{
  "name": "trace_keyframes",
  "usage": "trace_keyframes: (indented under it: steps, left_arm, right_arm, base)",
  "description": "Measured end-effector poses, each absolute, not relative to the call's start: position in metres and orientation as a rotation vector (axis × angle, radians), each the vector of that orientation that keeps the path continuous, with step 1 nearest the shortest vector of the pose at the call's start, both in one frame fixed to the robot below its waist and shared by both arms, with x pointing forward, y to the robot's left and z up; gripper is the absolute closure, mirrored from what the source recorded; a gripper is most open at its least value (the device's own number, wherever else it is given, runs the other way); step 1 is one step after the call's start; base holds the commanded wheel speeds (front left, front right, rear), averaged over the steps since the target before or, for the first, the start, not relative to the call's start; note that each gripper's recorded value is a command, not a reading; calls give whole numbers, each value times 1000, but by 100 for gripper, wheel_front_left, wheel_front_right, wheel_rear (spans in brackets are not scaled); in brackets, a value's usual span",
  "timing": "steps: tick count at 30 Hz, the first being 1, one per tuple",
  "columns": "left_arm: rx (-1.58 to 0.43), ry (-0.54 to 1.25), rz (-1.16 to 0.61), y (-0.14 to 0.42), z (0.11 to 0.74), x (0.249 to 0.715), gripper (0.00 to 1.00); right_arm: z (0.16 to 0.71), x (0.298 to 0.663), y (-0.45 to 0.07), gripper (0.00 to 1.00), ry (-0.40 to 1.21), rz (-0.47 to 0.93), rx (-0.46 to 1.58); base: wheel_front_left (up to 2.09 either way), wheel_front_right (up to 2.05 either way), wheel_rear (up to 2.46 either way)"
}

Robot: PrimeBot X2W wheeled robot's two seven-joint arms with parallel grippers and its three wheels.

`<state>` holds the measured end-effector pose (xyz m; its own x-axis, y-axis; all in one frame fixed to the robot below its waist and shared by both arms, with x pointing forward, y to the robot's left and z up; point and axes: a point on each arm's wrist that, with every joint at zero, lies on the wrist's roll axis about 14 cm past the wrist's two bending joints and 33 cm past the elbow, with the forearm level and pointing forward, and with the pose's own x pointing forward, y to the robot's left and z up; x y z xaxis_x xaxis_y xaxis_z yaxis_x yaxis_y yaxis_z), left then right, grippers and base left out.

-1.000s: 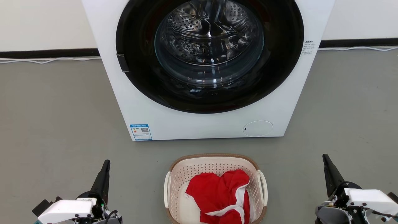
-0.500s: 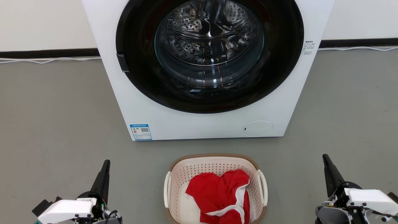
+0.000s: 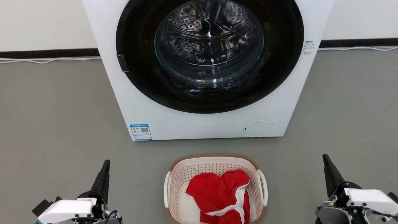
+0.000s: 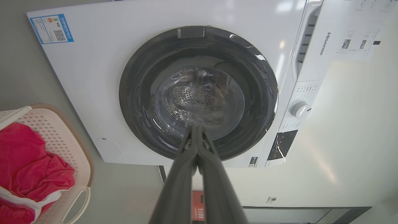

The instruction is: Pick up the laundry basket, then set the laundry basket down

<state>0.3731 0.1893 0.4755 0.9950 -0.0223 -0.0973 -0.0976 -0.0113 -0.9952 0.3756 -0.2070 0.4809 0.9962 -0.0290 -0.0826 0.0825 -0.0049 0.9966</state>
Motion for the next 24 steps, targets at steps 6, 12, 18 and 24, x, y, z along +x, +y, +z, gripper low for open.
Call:
trace_keyframes:
  steps: [6, 12, 18, 24]
  left_arm:
    - [-1582, 94, 60, 189, 476, 373, 100]
    - [-1582, 94, 60, 189, 476, 373, 100]
    - [-1584, 104, 71, 189, 471, 371, 0]
    - [-1591, 173, 150, 187, 441, 352, 0]
  right_arm:
    - [481, 376, -207, 100, 42, -88, 1573]
    - [481, 376, -207, 100, 42, -88, 1573]
    - [477, 374, -207, 0, 52, -97, 1574]
    - [451, 359, -202, 0, 117, -158, 1583]
  base:
    - [0, 0, 0]
    - [0, 0, 0]
    - [0, 0, 0]
    - [0, 0, 0]
